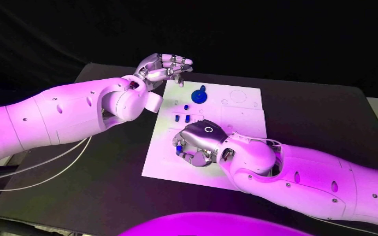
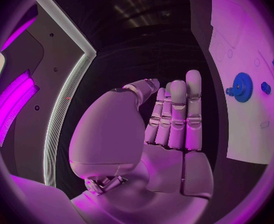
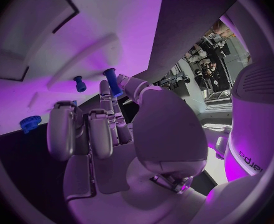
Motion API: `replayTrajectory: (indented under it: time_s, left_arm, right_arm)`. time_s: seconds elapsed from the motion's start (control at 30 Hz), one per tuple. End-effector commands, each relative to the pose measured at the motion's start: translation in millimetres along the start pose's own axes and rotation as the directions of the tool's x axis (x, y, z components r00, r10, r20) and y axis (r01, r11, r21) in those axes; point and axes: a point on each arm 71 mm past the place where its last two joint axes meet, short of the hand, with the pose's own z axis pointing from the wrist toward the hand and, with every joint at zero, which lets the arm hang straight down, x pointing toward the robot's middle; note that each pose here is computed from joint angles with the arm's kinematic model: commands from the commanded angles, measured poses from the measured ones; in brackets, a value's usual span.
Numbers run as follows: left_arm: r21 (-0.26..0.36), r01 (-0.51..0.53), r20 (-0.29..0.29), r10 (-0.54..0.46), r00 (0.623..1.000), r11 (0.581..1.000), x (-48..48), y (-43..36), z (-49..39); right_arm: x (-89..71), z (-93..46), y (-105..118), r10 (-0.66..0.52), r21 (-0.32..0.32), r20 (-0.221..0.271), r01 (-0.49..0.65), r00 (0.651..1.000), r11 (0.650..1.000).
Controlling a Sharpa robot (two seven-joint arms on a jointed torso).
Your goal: Assemble the parts on the task board
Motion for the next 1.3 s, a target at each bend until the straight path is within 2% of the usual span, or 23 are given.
replayTrajectory:
  time_s: [0.03, 0.17, 0.37, 0.5, 0.6, 0.7, 0.83, 0.93, 1.0, 1.17, 1.3]
  left_arm:
    - [0.004, 0.011, -0.015, -0.011, 1.0, 1.0, 1.8, -0.7, 0.2]
    - [0.004, 0.01, -0.014, -0.01, 1.0, 1.0, 1.2, -0.7, 0.0]
    - [0.004, 0.01, -0.013, -0.01, 1.0, 1.0, 0.5, -0.7, -0.2]
    - [0.004, 0.009, -0.012, -0.009, 1.0, 1.0, 0.0, -0.5, -0.2]
    - [0.004, 0.01, -0.013, -0.01, 1.0, 1.0, 0.2, -0.2, -0.2]
    - [0.004, 0.009, -0.013, -0.009, 1.0, 1.0, -0.1, 0.1, -0.4]
    - [0.003, 0.007, -0.009, -0.007, 1.0, 1.0, -1.4, 0.7, -1.2]
    - [0.002, 0.006, -0.006, -0.006, 1.0, 1.0, -2.6, 1.2, -1.7]
    - [0.002, 0.005, -0.004, -0.005, 1.0, 1.0, -3.1, 1.5, -1.9]
    - [0.002, 0.004, -0.002, -0.004, 1.0, 1.0, -3.9, 2.0, -2.5]
    - [0.002, 0.003, 0.0, -0.003, 1.0, 1.0, -4.4, 2.1, -2.8]
  right_arm:
    - [-2.3, -1.6, 0, -0.007, 0.002, 0.034, 0.006, 0.999, 1.0]
    - [-6.0, -5.1, 0, 0.003, 0.0, 0.077, -0.003, 0.997, 1.0]
    - [-15.8, -17.5, -3, 0.032, -0.013, 0.164, -0.03, 0.986, 0.999]
    - [-27.1, -30.8, -10, 0.067, -0.009, 0.215, -0.067, 0.974, 0.998]
    - [-38.5, -44.5, -25, 0.134, 0.022, 0.246, -0.144, 0.96, 0.989]
    - [-47.7, -57.8, -43, 0.206, 0.081, 0.251, -0.232, 0.946, 0.969]
    - [-59.9, -84.0, -76, 0.305, 0.205, 0.243, -0.356, 0.921, 0.912]
    - [-65.6, -109.9, -97, 0.344, 0.304, 0.237, -0.405, 0.909, 0.862]
    - [-66.5, -126.4, -107, 0.357, 0.367, 0.229, -0.42, 0.906, 0.83]
    - [-62.4, -155.1, -119, 0.348, 0.48, 0.201, -0.402, 0.916, 0.78]
    - [-54.3, -170.5, -120, 0.321, 0.544, 0.174, -0.363, 0.931, 0.757]
